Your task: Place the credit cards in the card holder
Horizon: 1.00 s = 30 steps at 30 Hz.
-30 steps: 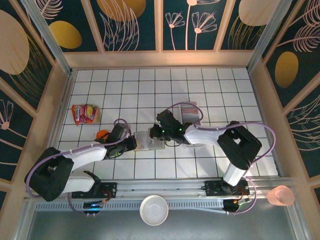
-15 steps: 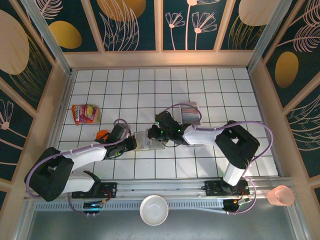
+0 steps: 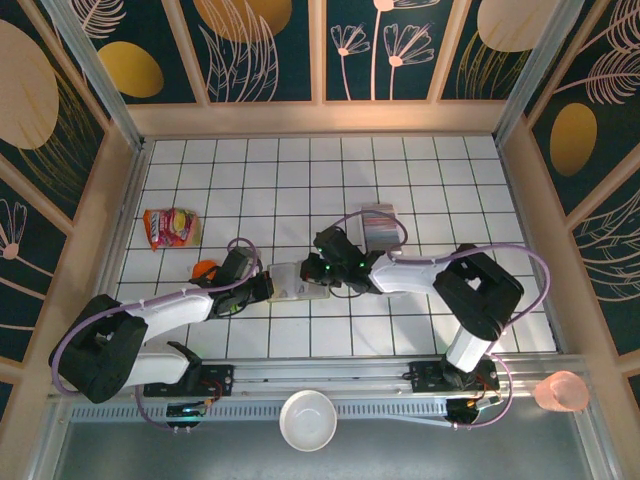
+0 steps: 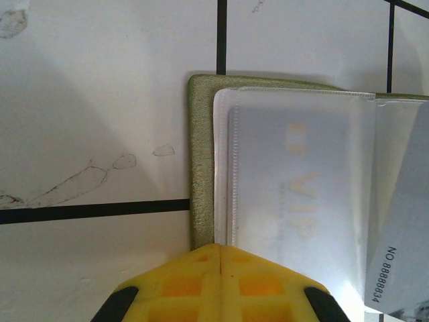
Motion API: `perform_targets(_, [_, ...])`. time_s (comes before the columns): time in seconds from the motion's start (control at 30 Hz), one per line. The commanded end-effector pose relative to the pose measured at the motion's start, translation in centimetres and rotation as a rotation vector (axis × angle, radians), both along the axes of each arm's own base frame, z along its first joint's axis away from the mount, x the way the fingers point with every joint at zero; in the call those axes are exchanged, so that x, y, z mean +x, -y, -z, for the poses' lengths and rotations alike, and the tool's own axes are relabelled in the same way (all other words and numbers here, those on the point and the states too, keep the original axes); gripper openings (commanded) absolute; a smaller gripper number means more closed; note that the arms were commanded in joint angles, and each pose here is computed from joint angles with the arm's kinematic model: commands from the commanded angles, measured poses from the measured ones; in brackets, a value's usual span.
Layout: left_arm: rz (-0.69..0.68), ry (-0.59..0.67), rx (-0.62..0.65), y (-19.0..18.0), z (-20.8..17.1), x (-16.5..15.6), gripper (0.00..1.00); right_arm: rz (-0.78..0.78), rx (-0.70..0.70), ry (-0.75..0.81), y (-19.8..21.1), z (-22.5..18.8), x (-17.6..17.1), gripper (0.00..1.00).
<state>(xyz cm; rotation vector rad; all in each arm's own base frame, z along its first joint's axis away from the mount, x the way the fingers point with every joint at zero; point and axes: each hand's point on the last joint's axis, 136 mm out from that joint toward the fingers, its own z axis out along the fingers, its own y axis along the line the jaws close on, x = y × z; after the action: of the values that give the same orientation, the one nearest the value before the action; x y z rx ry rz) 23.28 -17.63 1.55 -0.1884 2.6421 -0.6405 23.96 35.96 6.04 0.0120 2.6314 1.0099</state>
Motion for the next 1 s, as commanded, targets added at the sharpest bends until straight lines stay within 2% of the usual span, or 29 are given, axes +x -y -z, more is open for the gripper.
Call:
perform_targets(0.0, [0.002, -0.006, 0.028, -0.6, 0.6, -0.6, 0.03, 0.039, 0.008, 0.032, 0.9, -1.0, 0.6, 0.00])
perform_targets(0.47, [0.001, 0.001, 0.023, -0.6, 0.3, -0.5, 0.03, 0.012, 0.066, 0.005, -0.6, -0.3, 0.6, 0.00])
perform_targets(0.97, [0.001, 0.001, 0.018, -0.5, 0.2, -0.4, 0.03, 0.042, 0.012, 0.019, 0.7, 0.3, 0.8, 0.00])
